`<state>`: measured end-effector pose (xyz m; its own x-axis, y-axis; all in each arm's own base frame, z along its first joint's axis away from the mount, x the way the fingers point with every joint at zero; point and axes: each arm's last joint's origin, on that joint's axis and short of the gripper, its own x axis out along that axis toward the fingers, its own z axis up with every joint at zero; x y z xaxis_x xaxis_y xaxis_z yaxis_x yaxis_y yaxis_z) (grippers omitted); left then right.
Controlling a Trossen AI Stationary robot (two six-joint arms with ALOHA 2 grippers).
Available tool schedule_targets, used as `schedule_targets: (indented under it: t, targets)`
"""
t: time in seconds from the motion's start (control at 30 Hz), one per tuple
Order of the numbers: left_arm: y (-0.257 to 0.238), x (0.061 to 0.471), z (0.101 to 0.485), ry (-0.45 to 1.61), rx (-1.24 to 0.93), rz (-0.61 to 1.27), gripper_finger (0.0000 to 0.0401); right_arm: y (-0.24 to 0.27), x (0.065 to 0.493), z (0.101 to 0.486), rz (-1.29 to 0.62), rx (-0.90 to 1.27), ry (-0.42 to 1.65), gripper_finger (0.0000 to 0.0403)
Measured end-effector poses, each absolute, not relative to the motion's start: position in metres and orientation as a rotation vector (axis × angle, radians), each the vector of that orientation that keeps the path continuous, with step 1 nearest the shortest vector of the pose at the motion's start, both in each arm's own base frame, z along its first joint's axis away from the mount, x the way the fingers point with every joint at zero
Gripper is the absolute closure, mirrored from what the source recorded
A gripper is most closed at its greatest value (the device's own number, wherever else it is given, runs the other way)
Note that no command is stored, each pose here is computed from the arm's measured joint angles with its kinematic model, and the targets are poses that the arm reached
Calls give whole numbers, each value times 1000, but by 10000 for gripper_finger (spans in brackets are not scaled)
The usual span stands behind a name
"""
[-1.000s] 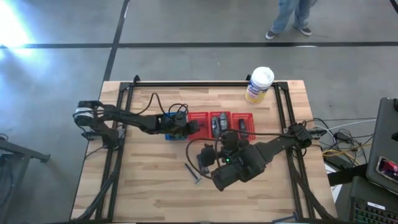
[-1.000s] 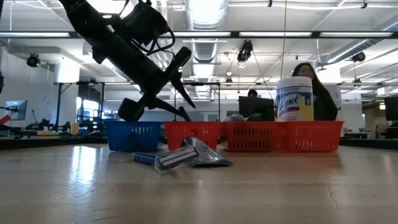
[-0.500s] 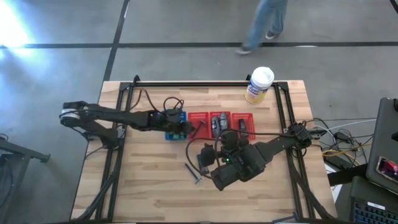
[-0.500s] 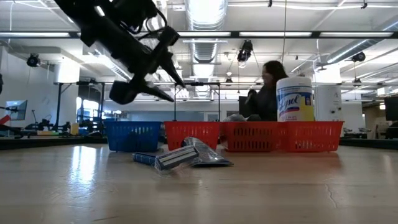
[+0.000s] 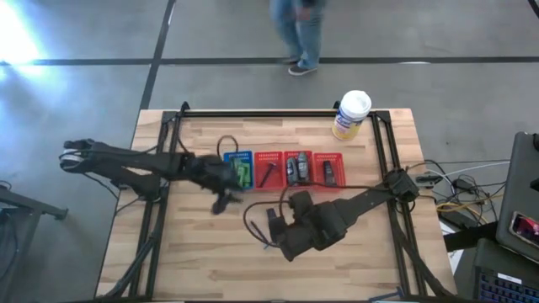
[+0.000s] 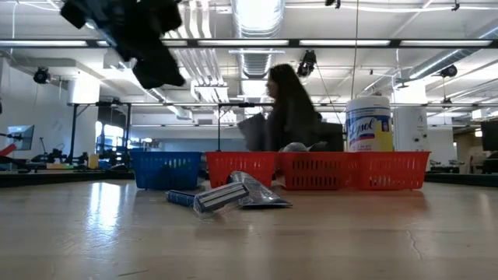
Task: Pick & Place Travel size toiletries
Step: Put the blue razor into the left red bin
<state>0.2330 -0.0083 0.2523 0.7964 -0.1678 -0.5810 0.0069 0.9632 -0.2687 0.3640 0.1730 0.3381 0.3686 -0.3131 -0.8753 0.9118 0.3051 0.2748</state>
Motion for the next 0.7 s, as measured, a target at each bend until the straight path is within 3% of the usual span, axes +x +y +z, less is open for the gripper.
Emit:
schedule_targets:
  t: [0.17, 0.4, 0.7]
  targets:
    - [-47, 229, 233, 651, 58, -416, 218, 173, 363, 336, -943, 915, 840, 39]
    - [-82, 252, 196, 690, 369, -549, 218, 169, 357, 352, -942, 1001, 780, 39]
    - [-89, 288, 171, 762, 499, -596, 218, 171, 360, 353, -940, 1058, 749, 39]
